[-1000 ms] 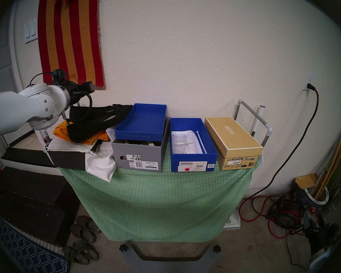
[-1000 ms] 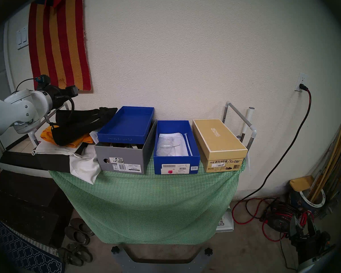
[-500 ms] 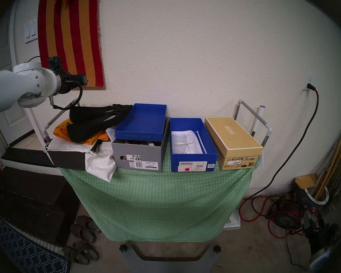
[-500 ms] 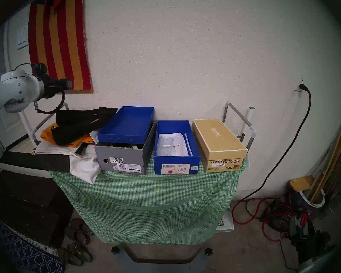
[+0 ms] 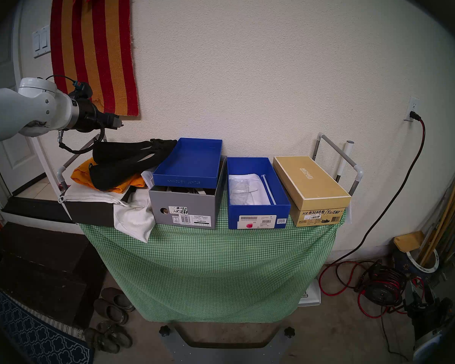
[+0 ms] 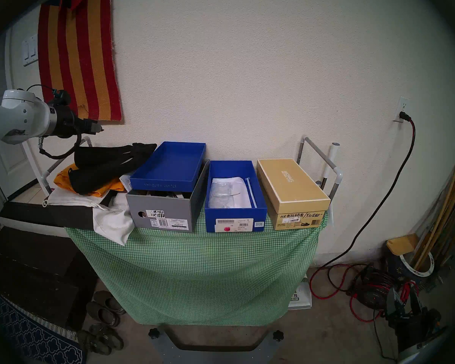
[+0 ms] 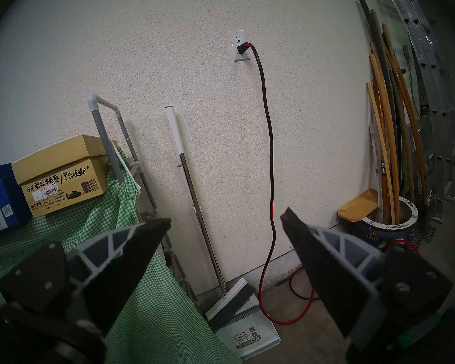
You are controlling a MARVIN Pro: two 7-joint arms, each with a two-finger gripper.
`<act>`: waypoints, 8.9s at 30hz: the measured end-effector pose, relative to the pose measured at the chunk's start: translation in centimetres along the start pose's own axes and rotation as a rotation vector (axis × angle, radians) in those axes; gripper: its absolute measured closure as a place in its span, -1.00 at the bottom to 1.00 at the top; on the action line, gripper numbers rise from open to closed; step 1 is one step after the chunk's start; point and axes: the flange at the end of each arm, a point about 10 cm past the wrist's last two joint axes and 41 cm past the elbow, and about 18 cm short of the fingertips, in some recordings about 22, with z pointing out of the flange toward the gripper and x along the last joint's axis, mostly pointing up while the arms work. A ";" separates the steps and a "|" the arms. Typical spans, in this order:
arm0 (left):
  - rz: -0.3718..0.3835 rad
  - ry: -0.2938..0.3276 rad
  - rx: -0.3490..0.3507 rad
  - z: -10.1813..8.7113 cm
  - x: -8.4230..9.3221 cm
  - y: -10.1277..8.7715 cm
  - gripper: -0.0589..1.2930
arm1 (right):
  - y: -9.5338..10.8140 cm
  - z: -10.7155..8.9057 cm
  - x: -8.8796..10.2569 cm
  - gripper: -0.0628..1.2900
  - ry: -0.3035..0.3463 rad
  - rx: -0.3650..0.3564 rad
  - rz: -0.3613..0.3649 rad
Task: Put shoes into shoe box
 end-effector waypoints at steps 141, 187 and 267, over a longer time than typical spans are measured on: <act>-0.377 0.342 -0.322 -4.6 13.4 7.4 0.93 | 0.0 0.0 0.0 -0.87 0.000 -0.001 0.000; -0.603 0.209 -0.464 -7.6 11.7 24.4 0.93 | 0.0 0.0 0.0 -0.87 0.000 -0.001 0.000; -0.658 0.099 -0.425 -5.4 10.6 26.6 0.93 | -3.5 -0.5 -1.3 -0.89 -0.065 0.220 -0.157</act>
